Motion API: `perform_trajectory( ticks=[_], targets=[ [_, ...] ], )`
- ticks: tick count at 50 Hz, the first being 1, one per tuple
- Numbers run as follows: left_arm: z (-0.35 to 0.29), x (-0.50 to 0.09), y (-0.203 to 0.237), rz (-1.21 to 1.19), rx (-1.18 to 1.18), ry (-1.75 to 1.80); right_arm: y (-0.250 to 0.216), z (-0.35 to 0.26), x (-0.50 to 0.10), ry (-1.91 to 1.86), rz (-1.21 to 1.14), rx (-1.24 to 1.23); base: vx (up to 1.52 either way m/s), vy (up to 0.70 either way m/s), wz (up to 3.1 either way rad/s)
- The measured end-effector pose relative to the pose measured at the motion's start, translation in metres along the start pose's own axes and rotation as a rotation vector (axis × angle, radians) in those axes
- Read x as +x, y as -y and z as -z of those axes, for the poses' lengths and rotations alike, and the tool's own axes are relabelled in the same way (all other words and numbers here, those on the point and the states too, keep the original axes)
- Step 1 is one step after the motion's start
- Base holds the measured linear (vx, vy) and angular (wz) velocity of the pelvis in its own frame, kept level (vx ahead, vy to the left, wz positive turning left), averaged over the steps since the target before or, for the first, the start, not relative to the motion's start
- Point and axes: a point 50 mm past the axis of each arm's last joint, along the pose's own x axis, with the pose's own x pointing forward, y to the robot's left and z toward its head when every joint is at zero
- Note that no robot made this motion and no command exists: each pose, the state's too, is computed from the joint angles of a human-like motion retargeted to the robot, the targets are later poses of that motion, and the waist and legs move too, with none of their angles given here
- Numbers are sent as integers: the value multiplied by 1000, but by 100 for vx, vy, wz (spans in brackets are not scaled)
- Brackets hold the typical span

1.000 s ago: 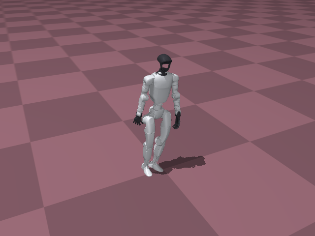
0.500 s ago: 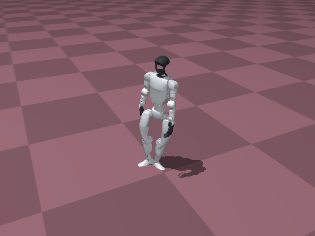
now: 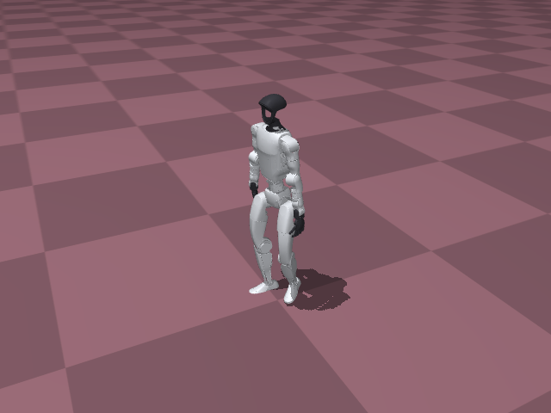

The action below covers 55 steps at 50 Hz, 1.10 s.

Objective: In place motions

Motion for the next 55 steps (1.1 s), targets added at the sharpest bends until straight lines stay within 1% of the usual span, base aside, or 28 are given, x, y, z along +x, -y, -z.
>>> perform_trajectory(
  ticks=[5,8,10,14,17,19,23,27,30,35,41,47,51,55],
  targets=[
    [16,2,21,49,25,-36,14,-12,-4,63,39,-10,-1,11,-117],
    [30,2,29,86,16,-61,11,-17,-3,72,36,-32,5,0,-60],
    [25,3,29,103,47,-50,10,-26,-3,89,34,-17,-17,-5,30],
    [11,2,18,71,204,-14,7,-29,-4,136,-37,27,-5,-3,42],
    [9,2,14,48,292,1,5,-25,-3,117,-43,-43,-1,3,58],
    [6,2,15,45,306,12,9,-25,-4,99,-11,-98,-13,3,125],
    [-9,3,27,83,277,46,17,-26,-6,95,27,-112,-17,-1,259],
    [-23,2,34,123,216,95,13,-16,-4,81,40,-74,-8,-5,359],
    [-37,1,29,116,190,113,11,-8,-2,55,54,-37,-10,-20,415],
    [-54,-1,18,35,120,150,3,-1,0,41,64,35,8,-27,446],
    [-26,2,20,12,38,68,-20,17,5,1,47,119,28,-16,372],
    [-24,3,34,51,45,58,-24,22,6,-10,17,212,6,-2,167],
    [-18,4,43,68,46,39,-38,27,7,-14,-36,252,9,2,157],
    [-11,4,47,88,50,13,-42,23,8,4,-52,247,-5,3,160]
  ],
)
